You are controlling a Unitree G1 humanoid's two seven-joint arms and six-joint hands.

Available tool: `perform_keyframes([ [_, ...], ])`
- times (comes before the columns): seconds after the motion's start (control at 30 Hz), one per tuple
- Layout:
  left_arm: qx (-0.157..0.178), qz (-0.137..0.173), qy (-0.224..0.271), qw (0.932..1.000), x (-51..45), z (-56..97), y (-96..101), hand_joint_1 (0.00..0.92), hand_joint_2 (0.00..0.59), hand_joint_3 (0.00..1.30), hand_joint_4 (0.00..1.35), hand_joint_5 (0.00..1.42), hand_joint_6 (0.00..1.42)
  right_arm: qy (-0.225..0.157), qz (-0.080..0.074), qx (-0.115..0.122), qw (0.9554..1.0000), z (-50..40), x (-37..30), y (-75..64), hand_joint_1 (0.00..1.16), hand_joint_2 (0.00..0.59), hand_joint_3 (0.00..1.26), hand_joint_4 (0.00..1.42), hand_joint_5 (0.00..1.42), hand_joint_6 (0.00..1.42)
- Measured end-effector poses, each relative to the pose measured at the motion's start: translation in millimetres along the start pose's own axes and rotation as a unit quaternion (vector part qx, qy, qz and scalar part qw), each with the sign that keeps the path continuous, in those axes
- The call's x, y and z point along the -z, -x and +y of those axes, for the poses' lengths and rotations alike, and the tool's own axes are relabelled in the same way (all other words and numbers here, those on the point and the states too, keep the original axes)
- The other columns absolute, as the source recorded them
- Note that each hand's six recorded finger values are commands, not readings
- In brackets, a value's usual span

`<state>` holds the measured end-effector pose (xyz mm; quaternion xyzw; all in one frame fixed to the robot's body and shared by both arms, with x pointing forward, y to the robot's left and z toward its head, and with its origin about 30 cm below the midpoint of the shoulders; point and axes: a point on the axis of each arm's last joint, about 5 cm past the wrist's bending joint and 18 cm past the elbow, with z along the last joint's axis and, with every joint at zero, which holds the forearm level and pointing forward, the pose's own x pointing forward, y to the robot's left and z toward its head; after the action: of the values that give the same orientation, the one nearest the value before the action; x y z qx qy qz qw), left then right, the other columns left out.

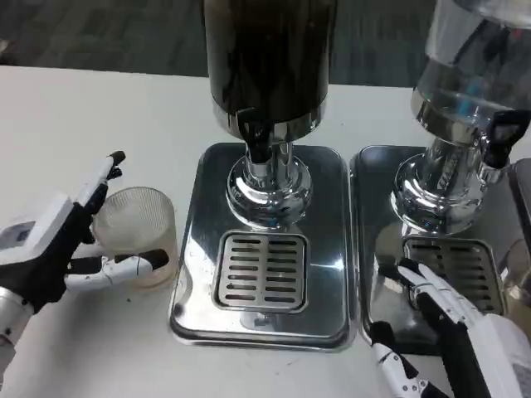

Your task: Grasp the cup under the faucet to collect the drink, then remove the cup.

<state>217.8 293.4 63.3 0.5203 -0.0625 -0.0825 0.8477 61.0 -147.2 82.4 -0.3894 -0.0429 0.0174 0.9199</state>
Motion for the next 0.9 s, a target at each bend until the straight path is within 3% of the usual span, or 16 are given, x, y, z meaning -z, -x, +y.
perform_keyframes([
  [0.07, -0.003, 0.0, 0.006, 1.0, -0.5, -1.5, 0.3, 0.313, 0.093, 0.11, 0.19, 0.49, 0.83, 0.0, 0.002, 0.002, 1.0, -1.0, 0.0, 0.8, 0.3, 0.412, 0.23, 0.12, 0.13, 0.13],
  [0.23, -0.014, -0.003, 0.025, 0.9996, -4.0, -7.9, 0.1, 0.315, 0.12, 0.37, 0.47, 0.75, 1.1, -0.005, 0.004, 0.005, 1.0, -2.6, -0.7, 2.0, 0.3, 0.412, 0.23, 0.13, 0.13, 0.13],
  [0.37, -0.027, -0.003, 0.029, 0.9992, -4.3, -10.1, 1.6, 0.321, 0.136, 0.48, 0.6, 0.87, 1.2, -0.007, 0.005, 0.005, 1.0, -3.2, -1.3, 2.6, 0.3, 0.414, 0.23, 0.14, 0.13, 0.12],
  [0.7, -0.053, -0.008, 0.041, 0.9977, -3.2, -15.4, 11.4, 0.338, 0.142, 0.55, 0.67, 0.96, 1.27, -0.01, 0.004, 0.001, 0.9999, -3.1, -1.7, 2.5, 0.3, 0.418, 0.22, 0.14, 0.13, 0.11],
  [0.9, -0.065, -0.013, 0.039, 0.997, 1.1, -8.6, 17.1, 0.34, 0.142, 0.55, 0.68, 0.97, 1.28, -0.014, 0.001, 0.0, 0.9999, -2.0, -2.9, 1.7, 0.3, 0.42, 0.22, 0.14, 0.13, 0.11],
])
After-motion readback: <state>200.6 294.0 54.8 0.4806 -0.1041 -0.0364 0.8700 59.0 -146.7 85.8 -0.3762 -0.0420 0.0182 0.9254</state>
